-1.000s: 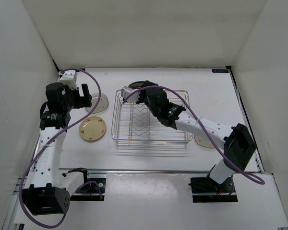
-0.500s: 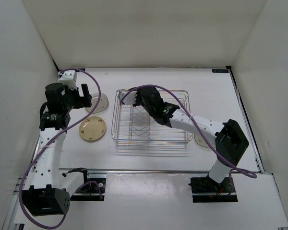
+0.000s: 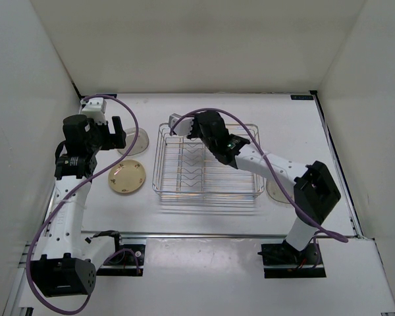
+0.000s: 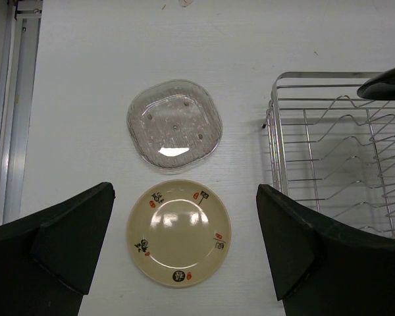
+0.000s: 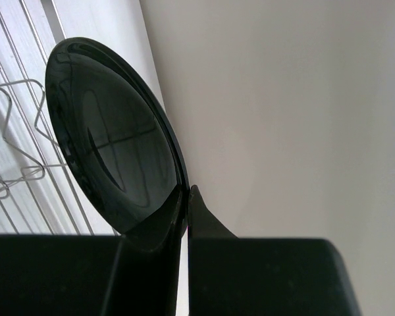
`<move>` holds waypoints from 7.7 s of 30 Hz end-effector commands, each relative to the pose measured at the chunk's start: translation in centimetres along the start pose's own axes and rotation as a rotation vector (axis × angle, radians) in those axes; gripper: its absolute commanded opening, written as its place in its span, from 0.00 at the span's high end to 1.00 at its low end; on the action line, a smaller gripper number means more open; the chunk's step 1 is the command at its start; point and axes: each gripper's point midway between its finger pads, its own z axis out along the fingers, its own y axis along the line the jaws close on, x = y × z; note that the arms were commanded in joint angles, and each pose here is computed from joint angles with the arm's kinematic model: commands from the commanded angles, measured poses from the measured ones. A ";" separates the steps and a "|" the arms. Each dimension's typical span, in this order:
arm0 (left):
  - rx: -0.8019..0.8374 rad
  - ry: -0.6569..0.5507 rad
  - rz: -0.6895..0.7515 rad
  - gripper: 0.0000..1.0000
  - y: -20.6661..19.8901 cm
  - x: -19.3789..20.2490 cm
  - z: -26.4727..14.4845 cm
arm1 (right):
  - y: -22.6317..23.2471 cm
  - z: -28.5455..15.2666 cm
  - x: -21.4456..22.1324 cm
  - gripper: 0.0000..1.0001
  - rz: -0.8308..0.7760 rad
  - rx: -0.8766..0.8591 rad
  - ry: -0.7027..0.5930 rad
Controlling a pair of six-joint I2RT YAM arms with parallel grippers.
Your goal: Load the plates into the dish rack
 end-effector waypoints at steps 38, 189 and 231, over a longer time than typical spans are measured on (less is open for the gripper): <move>-0.008 -0.039 -0.006 0.00 0.1 -0.9 -0.7 | -0.3 1.7 -0.1 1.00 0.111 -0.004 -0.044; 0.234 0.441 -0.295 0.25 9.3 13.8 18.5 | 1.7 -16.7 29.0 0.03 1.033 0.088 0.438; 0.370 0.544 -0.381 0.78 7.6 17.5 22.2 | 2.8 -17.3 29.4 0.06 1.102 0.067 0.409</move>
